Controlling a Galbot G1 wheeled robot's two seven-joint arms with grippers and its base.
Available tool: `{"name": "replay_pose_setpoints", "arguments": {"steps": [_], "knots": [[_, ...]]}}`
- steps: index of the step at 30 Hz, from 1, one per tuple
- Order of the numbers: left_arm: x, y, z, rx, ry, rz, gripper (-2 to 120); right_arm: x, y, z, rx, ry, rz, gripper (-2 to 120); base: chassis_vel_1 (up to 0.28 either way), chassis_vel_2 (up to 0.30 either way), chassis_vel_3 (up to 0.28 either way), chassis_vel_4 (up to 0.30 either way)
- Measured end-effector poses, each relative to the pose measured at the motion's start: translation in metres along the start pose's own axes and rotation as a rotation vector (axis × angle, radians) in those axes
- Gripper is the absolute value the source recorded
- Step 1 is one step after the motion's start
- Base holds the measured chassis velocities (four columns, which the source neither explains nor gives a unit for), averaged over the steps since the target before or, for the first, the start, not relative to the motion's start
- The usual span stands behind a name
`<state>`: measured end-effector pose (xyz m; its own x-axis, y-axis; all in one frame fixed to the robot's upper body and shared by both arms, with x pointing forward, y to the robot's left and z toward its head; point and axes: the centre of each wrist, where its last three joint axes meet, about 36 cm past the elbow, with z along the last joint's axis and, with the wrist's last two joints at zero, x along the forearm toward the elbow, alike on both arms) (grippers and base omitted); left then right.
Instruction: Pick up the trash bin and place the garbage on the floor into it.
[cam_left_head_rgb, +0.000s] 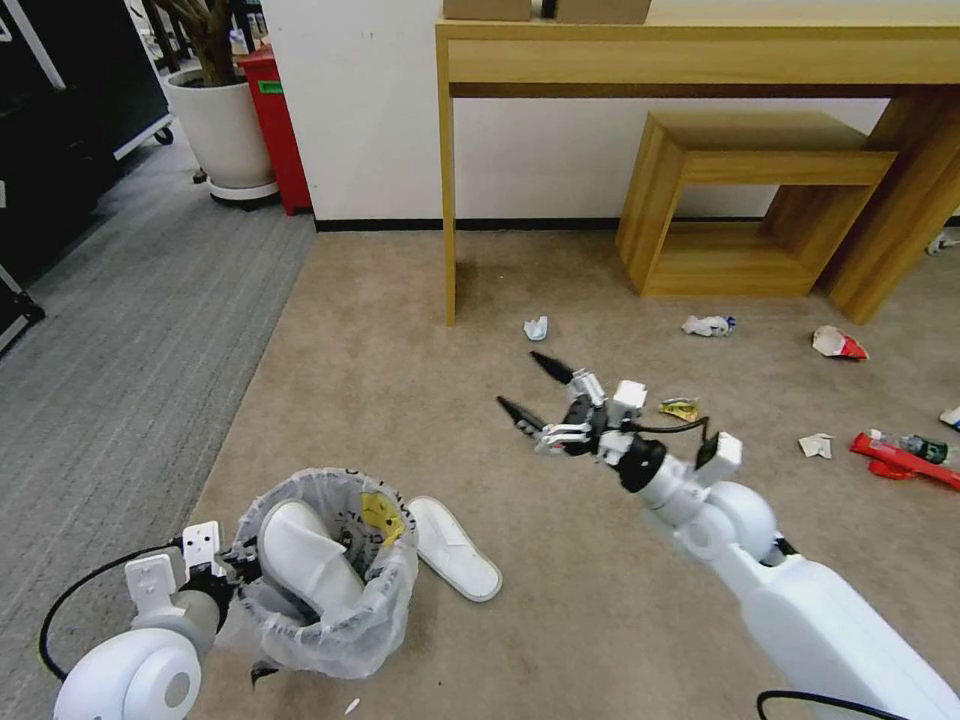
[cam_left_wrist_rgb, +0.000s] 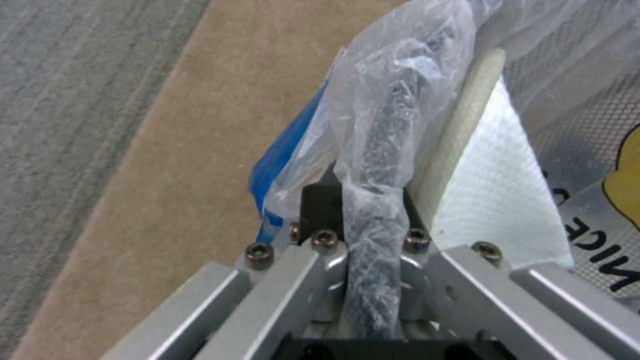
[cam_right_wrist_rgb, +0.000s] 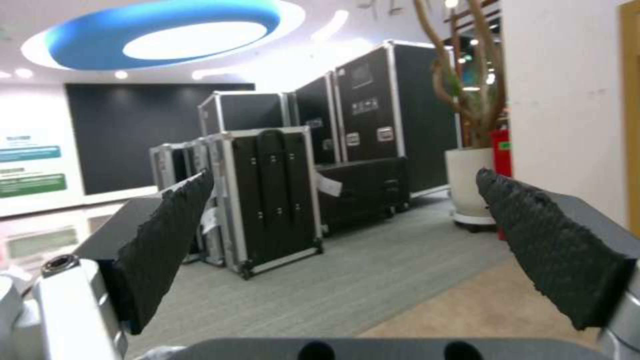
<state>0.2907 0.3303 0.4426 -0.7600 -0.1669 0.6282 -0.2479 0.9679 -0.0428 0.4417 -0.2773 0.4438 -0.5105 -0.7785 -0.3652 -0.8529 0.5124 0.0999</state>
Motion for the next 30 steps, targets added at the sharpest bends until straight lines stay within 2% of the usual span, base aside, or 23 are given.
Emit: {"name": "replay_pose_setpoints", "arguments": {"steps": [8, 12, 18, 19, 27, 30], "knots": [[0.003, 0.012, 0.005, 0.0, 0.005, -0.039, 1, 0.022, 0.003, -0.001, -0.014, 0.03, 0.106, 100, 0.0, 0.0, 0.0, 0.0], [0.007, 0.013, 0.005, 0.0, 0.002, -0.044, 1, 0.031, 0.006, 0.005, -0.038, 0.099, 0.161, 100, 0.0, 0.0, 0.0, 0.0], [0.01, 0.012, 0.007, 0.009, -0.006, -0.043, 1, 0.036, 0.012, 0.029, -0.161, 0.279, 0.242, 100, 0.0, 0.0, 0.0, 0.0], [0.01, 0.012, 0.007, 0.009, -0.006, -0.043, 1, 0.036, 0.012, 0.029, -0.161, 0.279, 0.242, 100, 0.0, 0.0, 0.0, 0.0], [0.012, 0.006, 0.008, 0.023, -0.013, -0.037, 1, 0.019, 0.022, 0.073, -0.158, 0.567, 0.334, 100, 0.0, 0.0, 0.0, 0.0], [0.013, 0.005, 0.008, 0.026, -0.016, -0.037, 1, 0.012, 0.026, 0.085, -0.145, 0.627, 0.346, 100, 0.0, 0.0, 0.0, 0.0]]}}
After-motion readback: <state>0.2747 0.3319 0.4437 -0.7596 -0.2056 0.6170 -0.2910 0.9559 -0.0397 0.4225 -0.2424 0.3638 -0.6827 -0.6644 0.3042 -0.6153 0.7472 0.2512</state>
